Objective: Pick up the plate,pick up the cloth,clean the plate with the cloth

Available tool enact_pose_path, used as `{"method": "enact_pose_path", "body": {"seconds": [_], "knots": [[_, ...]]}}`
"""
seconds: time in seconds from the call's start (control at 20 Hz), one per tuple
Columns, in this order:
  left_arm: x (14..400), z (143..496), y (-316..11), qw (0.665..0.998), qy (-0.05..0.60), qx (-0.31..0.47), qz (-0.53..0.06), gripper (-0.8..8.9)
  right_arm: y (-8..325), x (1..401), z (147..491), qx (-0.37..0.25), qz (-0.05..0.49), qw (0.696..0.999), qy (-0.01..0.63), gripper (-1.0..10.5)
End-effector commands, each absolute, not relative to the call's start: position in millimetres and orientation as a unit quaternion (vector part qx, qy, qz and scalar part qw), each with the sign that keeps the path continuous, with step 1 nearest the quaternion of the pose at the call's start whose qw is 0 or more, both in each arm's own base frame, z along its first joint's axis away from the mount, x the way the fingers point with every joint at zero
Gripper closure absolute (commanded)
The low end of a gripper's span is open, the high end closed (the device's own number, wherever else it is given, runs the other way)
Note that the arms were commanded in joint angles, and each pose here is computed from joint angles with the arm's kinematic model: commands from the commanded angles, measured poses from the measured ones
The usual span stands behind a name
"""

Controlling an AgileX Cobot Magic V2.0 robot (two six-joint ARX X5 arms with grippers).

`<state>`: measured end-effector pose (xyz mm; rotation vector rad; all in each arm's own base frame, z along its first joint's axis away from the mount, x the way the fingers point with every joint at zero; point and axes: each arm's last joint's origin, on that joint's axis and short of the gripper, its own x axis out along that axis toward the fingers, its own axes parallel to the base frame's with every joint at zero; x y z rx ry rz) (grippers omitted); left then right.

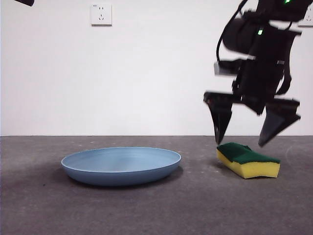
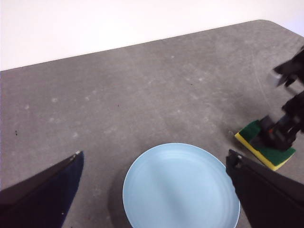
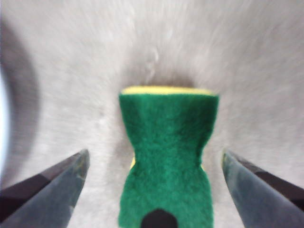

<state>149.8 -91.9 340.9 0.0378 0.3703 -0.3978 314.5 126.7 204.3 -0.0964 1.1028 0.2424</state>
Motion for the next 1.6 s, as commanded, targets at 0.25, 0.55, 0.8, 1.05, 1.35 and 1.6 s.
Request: {"method": "enact_pose_path", "body": {"seconds": [0.25, 0.55, 0.8, 1.05, 1.35, 1.6], "knots": [[150.9, 337.5, -93.1, 0.962, 0.192, 0.019, -0.196, 3.17, 120.3, 285.1, 253.1, -0.005, 0.179, 0.851, 0.494, 5.1], [153.5, 334.3, -94.5, 0.960, 0.201, 0.029, -0.192, 8.22, 117.9, 249.5, 297.7, -0.020, 0.214, 0.876, 0.432, 9.6], [143.5, 316.6, -86.6, 0.972, 0.155, 0.020, -0.177, 8.22, 117.3, 210.9, 300.2, -0.015, 0.259, 0.914, 0.313, 9.6], [123.5, 264.0, -73.4, 0.979, 0.098, -0.016, -0.177, 8.22, 99.1, 167.2, 260.7, -0.004, 0.253, 0.939, 0.234, 9.6], [115.6, 230.9, -68.1, 0.979, 0.075, -0.066, -0.176, 8.21, 87.1, 136.8, 251.0, 0.004, 0.259, 0.947, 0.190, 9.5], [115.4, 227.0, -67.4, 0.980, 0.093, -0.056, -0.168, 8.14, 86.3, 136.7, 251.4, 0.001, 0.250, 0.950, 0.187, 9.5]]}}
